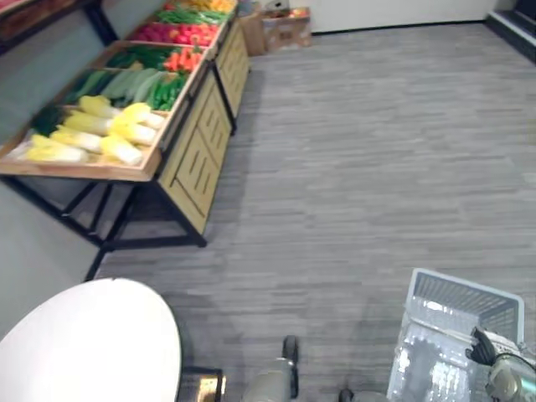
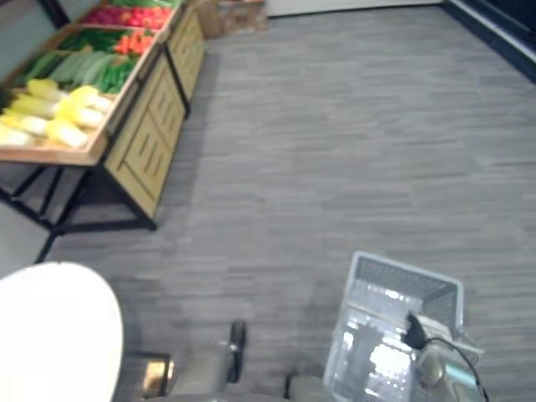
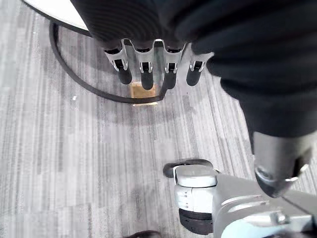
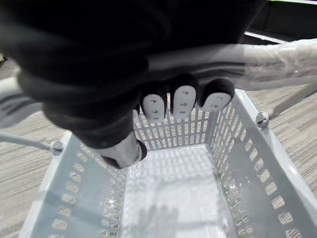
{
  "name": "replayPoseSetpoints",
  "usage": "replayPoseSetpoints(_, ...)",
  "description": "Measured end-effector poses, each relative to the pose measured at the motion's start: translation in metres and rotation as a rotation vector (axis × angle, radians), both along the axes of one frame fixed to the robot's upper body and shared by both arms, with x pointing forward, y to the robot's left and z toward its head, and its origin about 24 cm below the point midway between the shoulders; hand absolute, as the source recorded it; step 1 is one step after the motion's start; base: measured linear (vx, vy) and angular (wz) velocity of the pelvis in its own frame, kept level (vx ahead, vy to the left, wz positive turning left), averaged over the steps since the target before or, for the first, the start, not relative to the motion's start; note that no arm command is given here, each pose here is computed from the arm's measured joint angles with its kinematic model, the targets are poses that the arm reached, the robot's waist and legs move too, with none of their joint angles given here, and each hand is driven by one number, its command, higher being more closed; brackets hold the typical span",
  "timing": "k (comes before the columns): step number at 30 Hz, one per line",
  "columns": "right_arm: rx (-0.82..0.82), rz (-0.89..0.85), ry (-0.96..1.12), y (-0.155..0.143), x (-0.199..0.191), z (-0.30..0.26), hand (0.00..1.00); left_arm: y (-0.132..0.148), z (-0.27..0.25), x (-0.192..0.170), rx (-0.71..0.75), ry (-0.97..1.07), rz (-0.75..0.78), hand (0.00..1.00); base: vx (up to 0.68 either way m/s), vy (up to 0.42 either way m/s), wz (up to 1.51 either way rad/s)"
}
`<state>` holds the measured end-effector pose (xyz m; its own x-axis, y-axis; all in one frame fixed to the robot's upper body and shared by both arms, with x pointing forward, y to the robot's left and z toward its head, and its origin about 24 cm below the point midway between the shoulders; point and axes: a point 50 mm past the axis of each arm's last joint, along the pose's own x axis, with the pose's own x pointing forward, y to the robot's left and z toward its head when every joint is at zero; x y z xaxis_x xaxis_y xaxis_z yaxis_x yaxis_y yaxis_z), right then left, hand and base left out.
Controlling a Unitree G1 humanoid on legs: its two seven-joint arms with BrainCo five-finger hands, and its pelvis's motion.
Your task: Pick vegetable in the basket
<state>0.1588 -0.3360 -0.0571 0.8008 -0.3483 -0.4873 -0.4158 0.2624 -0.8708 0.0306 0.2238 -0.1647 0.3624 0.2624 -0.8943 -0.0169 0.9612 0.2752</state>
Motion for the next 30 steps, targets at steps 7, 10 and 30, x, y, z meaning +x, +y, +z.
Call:
replayPoseSetpoints(7, 0.079, 0.068, 0.011, 0.033, 0.008, -0.016, 1.0, 0.001, 0.002, 0.02, 0.013, -0.05, -0.01, 0.0, 0.39, 0.162, -0.15)
replayPoseSetpoints(10, 0.088, 0.047, 0.013, 0.037, 0.005, -0.019, 1.0, 0.002, 0.002, 0.016, 0.017, -0.034, -0.031, 0.0, 0.5, 0.193, 0.36)
replayPoseSetpoints(30, 0.066, -0.202, -0.095, 0.002, -0.009, -0.007, 1.0, -0.01, 0.003, 0.045, 0.011, -0.08, -0.097, 0.0, 0.46, -0.236, 1.02)
